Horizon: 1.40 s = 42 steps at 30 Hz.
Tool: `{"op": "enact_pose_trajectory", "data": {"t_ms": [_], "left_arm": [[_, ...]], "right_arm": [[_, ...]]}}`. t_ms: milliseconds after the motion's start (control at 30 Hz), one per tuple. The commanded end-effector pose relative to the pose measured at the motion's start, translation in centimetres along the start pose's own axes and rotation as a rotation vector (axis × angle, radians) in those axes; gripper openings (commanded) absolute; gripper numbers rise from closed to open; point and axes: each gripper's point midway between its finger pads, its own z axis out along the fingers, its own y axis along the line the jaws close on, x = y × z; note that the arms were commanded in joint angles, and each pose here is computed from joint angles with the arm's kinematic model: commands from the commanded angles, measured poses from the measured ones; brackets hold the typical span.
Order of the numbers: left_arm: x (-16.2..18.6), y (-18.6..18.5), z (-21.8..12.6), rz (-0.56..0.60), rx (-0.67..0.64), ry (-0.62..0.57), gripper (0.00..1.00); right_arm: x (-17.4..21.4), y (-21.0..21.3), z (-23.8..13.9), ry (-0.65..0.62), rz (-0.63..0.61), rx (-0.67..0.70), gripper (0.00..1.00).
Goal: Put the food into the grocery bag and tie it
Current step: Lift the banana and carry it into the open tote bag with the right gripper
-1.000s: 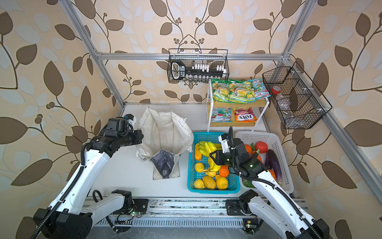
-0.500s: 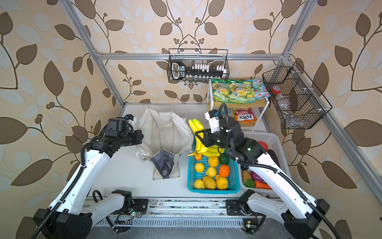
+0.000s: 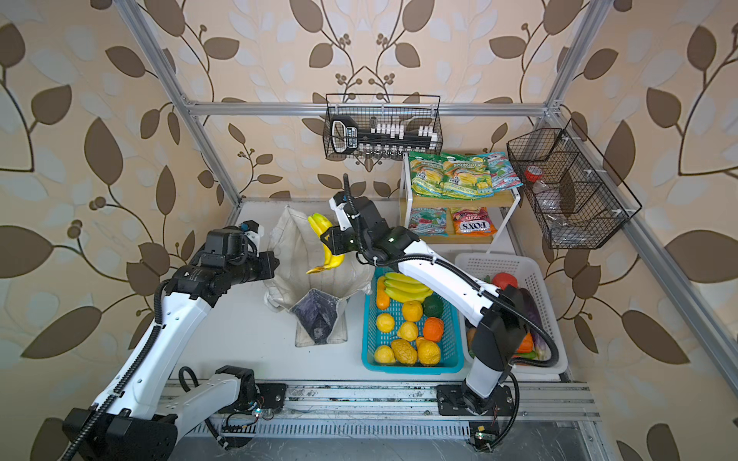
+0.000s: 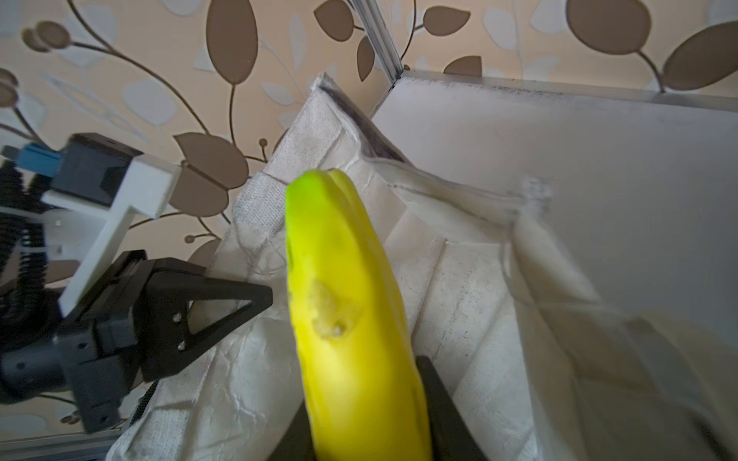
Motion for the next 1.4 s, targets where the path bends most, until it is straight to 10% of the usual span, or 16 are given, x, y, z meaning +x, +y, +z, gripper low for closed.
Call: {"op": "enact_pose_trajectory", "data": {"t_ms": [0, 867, 1367], "left_arm": [[-1.0, -1.4, -0.8, 0.036, 0.081, -0.058, 0.00], [-2.0, -1.8, -0.5, -0.052, 0.151, -0.058, 0.00], [-2.0, -4.7, -2.0, 0.014, 0.324, -0.092, 0.00]], "right_arm": [[0.1, 2.1, 2.1, 0.019, -0.014, -0.061, 0.25], [10.4, -1.3, 9.1, 0.129, -0.204, 0.165, 0.23], [13.5, -4.0, 13.5, 0.257, -0.099, 0.227, 0.21]]}}
